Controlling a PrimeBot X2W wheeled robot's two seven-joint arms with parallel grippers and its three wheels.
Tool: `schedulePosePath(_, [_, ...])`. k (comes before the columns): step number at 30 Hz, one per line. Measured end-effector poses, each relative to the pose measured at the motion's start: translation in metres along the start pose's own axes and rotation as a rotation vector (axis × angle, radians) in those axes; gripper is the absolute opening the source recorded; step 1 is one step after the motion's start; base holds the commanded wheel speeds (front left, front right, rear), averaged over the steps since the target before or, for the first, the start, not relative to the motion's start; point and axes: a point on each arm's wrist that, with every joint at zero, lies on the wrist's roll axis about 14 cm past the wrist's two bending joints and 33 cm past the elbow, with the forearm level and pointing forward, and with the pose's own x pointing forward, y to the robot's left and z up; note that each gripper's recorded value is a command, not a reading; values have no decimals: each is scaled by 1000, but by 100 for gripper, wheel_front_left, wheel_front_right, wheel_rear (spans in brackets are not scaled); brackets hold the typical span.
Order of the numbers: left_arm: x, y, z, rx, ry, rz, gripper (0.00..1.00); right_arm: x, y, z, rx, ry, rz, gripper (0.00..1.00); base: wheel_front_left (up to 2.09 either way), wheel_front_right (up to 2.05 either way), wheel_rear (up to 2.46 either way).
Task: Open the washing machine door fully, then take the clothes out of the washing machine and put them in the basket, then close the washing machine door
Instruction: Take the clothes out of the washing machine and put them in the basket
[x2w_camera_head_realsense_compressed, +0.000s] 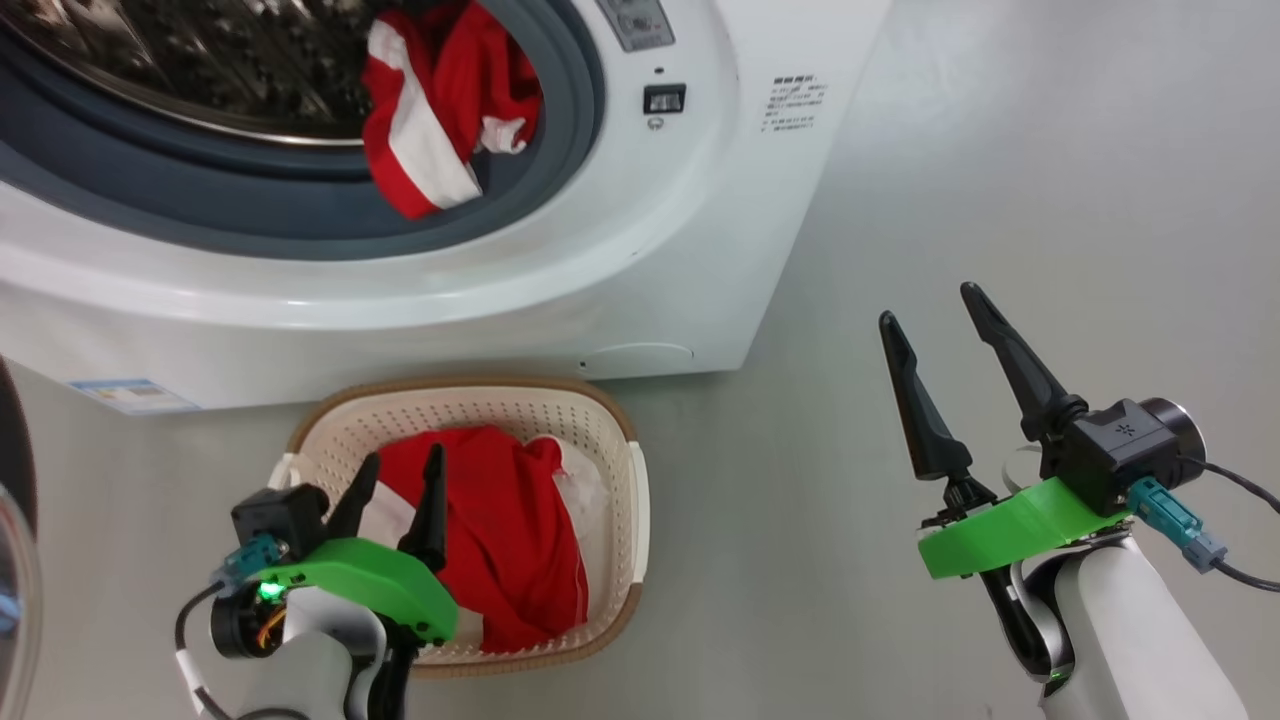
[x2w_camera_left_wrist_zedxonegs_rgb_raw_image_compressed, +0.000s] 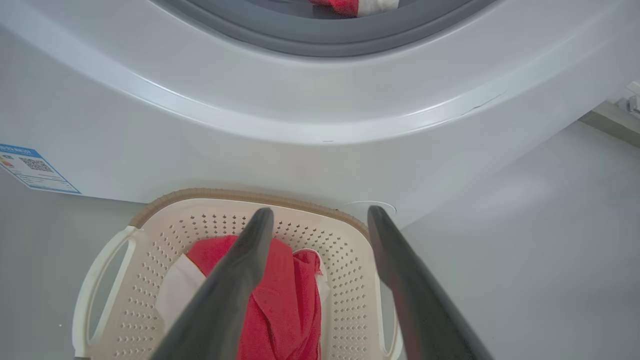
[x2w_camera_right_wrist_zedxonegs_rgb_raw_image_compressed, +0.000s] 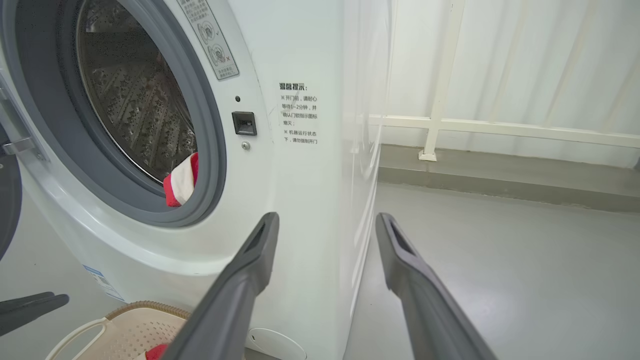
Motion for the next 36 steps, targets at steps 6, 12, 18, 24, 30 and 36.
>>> schedulePosePath(6, [-22, -9, 63, 80, -216, -38, 100, -13, 0, 13, -4, -24, -13, 100, 0, 0, 0])
schedulePosePath(12, [-57, -15, 114, 135, -406, -45, 100, -21, 3, 30, -8, -65, -9, 100, 0, 0, 0])
schedulePosePath(18, [-89, -20, 128, 180, -485, -56, 100, -37, 0, 37, -10, -81, -27, 100, 0, 0, 0])
schedulePosePath(24, [-117, -18, 135, 214, -541, -36, 100, -49, -7, 53, -17, -123, -54, 100, 0, 0, 0])
schedulePosePath(30, [-138, -12, 134, 230, -559, -8, 100, -70, -17, 55, -18, -128, -94, 100, 0, 0, 0])
schedulePosePath(36, [-153, -9, 129, 234, -563, 4, 100, -80, -18, 62, -21, -147, -104, 100, 0, 0, 0])
